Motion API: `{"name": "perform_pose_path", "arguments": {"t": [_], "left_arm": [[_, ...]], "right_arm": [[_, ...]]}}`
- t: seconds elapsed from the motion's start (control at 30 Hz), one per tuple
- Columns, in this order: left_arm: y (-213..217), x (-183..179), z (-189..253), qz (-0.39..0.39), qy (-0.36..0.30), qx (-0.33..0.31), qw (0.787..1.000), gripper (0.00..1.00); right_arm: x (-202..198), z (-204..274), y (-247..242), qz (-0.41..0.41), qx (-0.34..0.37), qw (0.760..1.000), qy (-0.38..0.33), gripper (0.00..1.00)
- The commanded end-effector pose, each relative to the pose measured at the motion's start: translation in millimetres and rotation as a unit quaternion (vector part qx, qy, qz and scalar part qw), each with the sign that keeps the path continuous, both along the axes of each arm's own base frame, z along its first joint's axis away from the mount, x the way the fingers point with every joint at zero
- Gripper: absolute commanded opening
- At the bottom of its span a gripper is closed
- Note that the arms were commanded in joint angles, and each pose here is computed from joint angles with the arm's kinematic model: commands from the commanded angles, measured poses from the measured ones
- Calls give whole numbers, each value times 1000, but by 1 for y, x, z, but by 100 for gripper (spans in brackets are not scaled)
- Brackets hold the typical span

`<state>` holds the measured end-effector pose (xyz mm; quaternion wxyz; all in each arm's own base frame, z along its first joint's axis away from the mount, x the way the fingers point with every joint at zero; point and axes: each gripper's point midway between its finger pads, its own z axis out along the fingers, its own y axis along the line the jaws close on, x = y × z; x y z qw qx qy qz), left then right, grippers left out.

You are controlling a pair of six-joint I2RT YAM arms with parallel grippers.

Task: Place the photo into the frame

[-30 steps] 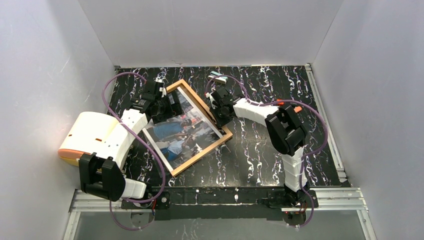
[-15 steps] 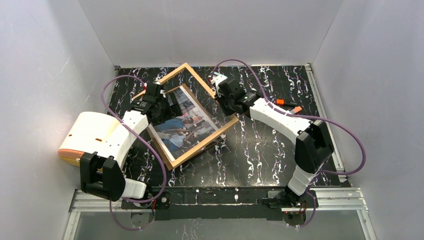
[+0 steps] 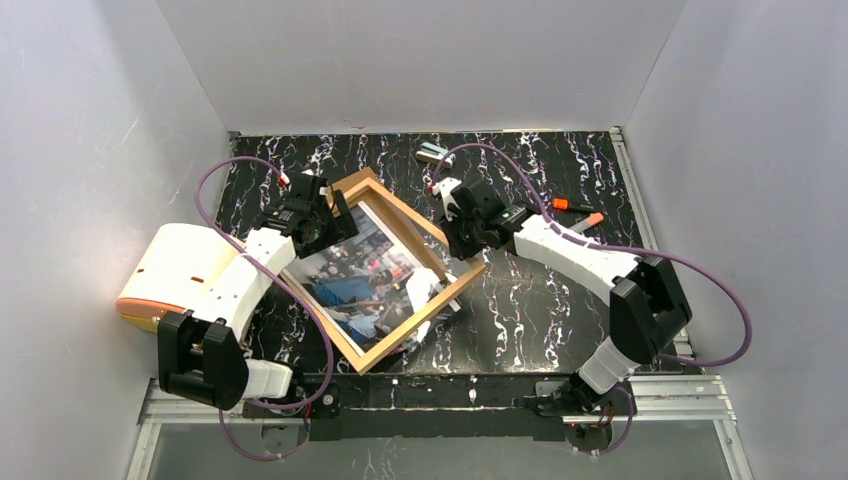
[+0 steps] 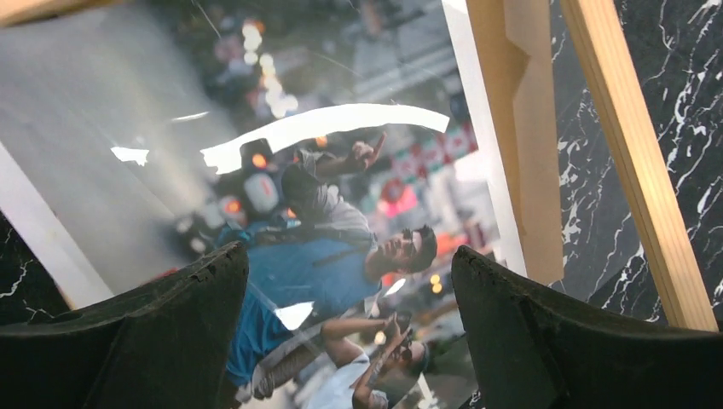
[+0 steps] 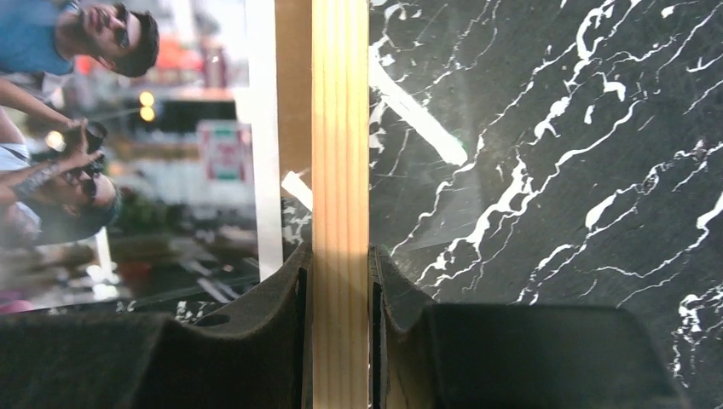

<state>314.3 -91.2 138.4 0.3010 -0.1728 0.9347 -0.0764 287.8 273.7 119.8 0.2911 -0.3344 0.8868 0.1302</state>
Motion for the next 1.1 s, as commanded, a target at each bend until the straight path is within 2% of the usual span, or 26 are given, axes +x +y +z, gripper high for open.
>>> {"name": "perform_pose_path", "arguments": {"t": [0.0,0.33,0.5,0.63,0.77,0.83,0.93,1.07], "left_arm": [[12,-7,13,21,-18,18,999,87],[-2,3,65,1,-59,-18,998,90],[-16,11,99,-22,-93,-52,994,90],[-10,9,109,5,-93,-52,994,92],[-2,-1,92,43,-63,-47,996,95],[-3,-9,75,52,-38,-55,996,98],[-12,-23,40,55,9,-79,995,98],[-27,-35,5,33,38,-116,992,98]], "right_arm": [[1,64,38,12,145,988,-43,1],[12,82,37,-42,196,977,-79,1],[26,96,22,-84,187,971,-126,1],[30,106,-3,-124,175,962,-171,1],[29,100,-29,-163,154,954,-197,1],[25,87,-37,-173,142,956,-190,1],[17,64,-45,-186,131,959,-171,1],[4,37,-56,-208,126,959,-144,1]]}}
